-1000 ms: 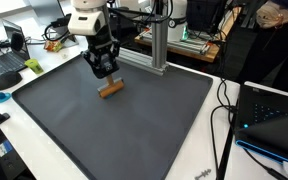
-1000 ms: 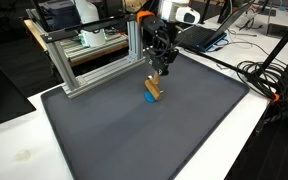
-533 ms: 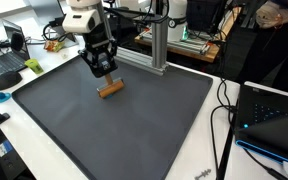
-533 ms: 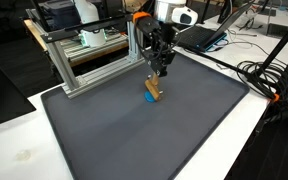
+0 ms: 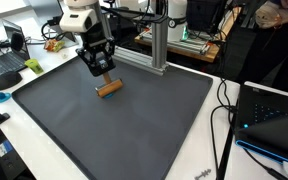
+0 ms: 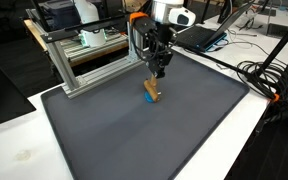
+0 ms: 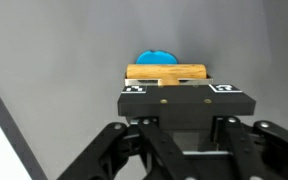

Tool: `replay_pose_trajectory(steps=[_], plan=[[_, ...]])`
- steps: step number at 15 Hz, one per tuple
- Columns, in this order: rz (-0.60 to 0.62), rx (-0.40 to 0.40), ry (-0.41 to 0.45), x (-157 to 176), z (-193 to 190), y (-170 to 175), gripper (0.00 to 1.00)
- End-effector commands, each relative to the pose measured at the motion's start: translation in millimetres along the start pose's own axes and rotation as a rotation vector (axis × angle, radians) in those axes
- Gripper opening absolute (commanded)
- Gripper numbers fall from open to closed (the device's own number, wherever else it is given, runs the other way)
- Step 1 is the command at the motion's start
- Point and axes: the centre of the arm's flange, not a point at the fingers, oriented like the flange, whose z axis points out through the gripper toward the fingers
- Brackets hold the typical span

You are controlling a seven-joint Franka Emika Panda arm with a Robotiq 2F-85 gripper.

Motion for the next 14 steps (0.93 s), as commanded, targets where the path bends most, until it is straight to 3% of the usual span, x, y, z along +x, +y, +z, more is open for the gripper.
replay_pose_trajectory(steps=[1,14], plan=[[0.0,0.009,-0.044,-16.3,29.7,-2.1,0.23],[-0.003,0.004,-0.083,-25.1,36.6,-0.3,0.23]])
